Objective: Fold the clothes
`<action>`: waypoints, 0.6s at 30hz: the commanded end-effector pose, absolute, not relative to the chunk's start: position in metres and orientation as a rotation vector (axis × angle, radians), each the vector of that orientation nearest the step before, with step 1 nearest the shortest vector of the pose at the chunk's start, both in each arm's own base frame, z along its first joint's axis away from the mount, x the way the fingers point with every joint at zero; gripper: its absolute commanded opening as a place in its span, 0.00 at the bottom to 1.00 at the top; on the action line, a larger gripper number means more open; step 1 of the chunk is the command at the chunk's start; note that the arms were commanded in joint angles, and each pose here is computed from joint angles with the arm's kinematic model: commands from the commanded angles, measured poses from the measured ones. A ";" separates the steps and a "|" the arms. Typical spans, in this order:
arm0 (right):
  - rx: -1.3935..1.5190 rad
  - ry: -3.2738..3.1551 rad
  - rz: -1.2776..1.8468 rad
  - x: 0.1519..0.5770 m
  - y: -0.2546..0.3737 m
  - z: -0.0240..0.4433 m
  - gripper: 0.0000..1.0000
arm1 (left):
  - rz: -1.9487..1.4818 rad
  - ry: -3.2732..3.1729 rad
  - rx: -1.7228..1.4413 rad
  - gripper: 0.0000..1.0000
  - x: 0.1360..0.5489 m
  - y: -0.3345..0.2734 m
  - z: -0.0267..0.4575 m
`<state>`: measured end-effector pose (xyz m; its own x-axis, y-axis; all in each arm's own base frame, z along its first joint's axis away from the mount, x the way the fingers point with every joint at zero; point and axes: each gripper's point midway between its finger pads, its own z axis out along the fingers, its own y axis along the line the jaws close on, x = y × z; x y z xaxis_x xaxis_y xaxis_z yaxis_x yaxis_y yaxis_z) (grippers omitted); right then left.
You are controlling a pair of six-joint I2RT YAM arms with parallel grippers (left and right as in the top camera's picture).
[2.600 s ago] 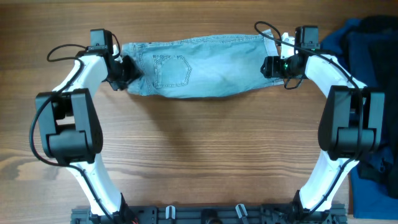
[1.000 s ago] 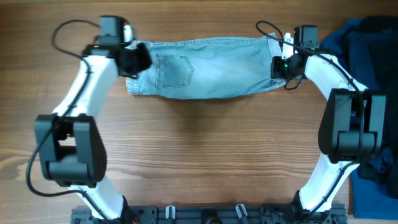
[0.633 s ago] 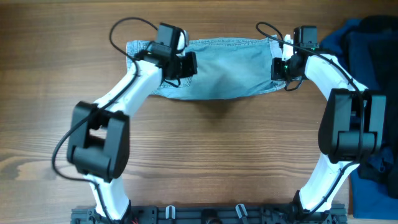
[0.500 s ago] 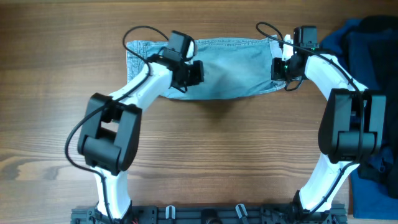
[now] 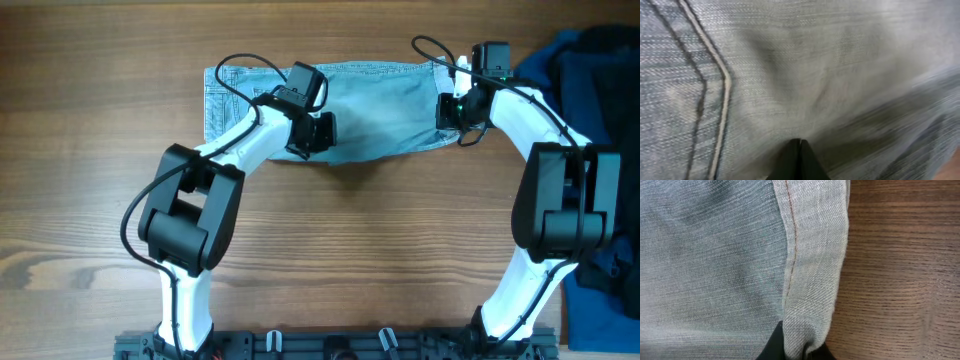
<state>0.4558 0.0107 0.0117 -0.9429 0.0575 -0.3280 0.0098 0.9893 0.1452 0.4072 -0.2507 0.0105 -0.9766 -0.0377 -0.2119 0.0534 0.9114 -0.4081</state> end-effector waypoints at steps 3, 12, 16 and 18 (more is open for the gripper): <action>0.055 2.782 0.154 0.454 0.004 0.020 0.04 | -0.689 2.760 -0.016 0.04 0.428 -0.258 0.054; 0.055 2.778 0.153 0.455 0.004 0.020 0.05 | -0.622 2.955 0.056 0.04 0.371 -0.279 0.024; 0.055 2.779 0.153 0.455 0.004 0.020 0.04 | -0.588 3.024 0.107 0.04 0.352 -0.290 -0.001; 0.055 2.779 0.154 0.455 0.004 0.020 0.04 | -0.527 3.044 0.115 0.04 0.348 -0.288 -0.015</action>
<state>0.4560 0.0100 0.0117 -0.9426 0.0575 -0.3288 0.0111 0.9899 0.1413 0.3595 -0.2912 0.0140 -0.9919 0.0575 -0.1131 0.0971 0.9178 -0.3850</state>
